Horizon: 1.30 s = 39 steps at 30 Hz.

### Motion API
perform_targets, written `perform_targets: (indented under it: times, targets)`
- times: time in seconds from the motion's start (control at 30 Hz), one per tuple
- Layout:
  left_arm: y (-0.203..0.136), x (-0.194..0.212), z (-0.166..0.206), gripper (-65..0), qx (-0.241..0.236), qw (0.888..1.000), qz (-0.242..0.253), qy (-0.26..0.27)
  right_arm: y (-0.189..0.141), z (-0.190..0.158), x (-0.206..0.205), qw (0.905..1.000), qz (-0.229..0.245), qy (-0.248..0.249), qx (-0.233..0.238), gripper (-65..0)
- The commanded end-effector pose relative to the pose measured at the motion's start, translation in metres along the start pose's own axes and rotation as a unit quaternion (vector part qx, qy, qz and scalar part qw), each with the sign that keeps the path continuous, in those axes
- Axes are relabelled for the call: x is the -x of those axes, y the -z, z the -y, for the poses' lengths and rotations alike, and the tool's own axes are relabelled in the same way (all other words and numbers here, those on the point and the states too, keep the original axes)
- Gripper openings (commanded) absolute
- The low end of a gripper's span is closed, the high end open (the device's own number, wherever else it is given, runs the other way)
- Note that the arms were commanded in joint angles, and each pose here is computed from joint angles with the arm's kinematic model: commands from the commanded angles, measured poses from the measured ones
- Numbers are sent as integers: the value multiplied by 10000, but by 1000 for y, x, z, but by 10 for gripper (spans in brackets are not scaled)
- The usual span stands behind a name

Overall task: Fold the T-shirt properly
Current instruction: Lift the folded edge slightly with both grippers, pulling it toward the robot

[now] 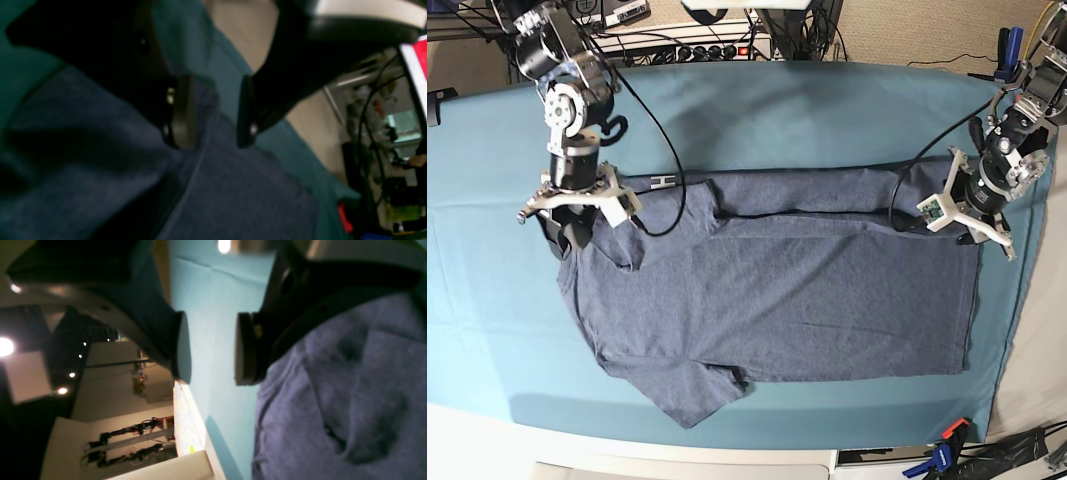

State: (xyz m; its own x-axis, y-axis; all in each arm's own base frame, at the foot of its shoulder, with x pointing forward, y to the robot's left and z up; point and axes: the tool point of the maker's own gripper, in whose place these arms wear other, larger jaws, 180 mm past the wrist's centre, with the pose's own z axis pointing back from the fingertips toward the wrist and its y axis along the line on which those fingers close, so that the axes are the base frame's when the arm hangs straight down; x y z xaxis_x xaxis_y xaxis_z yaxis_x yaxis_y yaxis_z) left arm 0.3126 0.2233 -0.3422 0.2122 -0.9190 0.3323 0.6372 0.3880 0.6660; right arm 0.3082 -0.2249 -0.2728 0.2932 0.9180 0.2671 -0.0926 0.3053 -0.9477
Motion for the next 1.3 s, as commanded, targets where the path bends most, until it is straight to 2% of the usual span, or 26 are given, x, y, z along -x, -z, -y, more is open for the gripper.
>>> perform_targets:
  times: [0.0,0.17,0.37,0.43,0.5,0.6,0.7,0.83,1.1,1.27]
  targets:
    - [-4,-3,-16,-420,-187,9998,26,47,-3,14,-3,9997,122,-38,195,-423]
    - [-9,3,-8,-420,-66,9997,-223,26,-21,-6,16,9980,54,-592,-217,-423]
    - [-21,4,33,-420,368,9992,-184,15,-40,-23,39,9911,38,-1196,-583,-422]
    - [-26,2,46,-420,503,9986,-146,12,-46,-35,46,9863,5,-1383,-904,-422]
    - [-30,1,54,-420,588,9982,-118,26,-54,-54,53,9802,-60,-1378,-1421,-422]
    - [-33,-1,59,-420,613,9980,-103,68,-65,-82,57,9659,-85,-1340,-2214,-416]
    - [-33,-1,59,-420,609,9981,-103,70,-72,-95,59,9554,-94,-1323,-2637,-416]
    - [-33,-1,59,-420,609,9981,-92,69,-71,-95,62,9547,-183,-1325,-2657,-416]
    - [-32,-1,58,-420,598,9982,-90,62,-53,-83,61,9608,-411,-1092,-2517,-416]
    - [-32,-1,58,-420,596,9982,-89,60,-51,-83,59,9592,-396,-1120,-2564,-416]
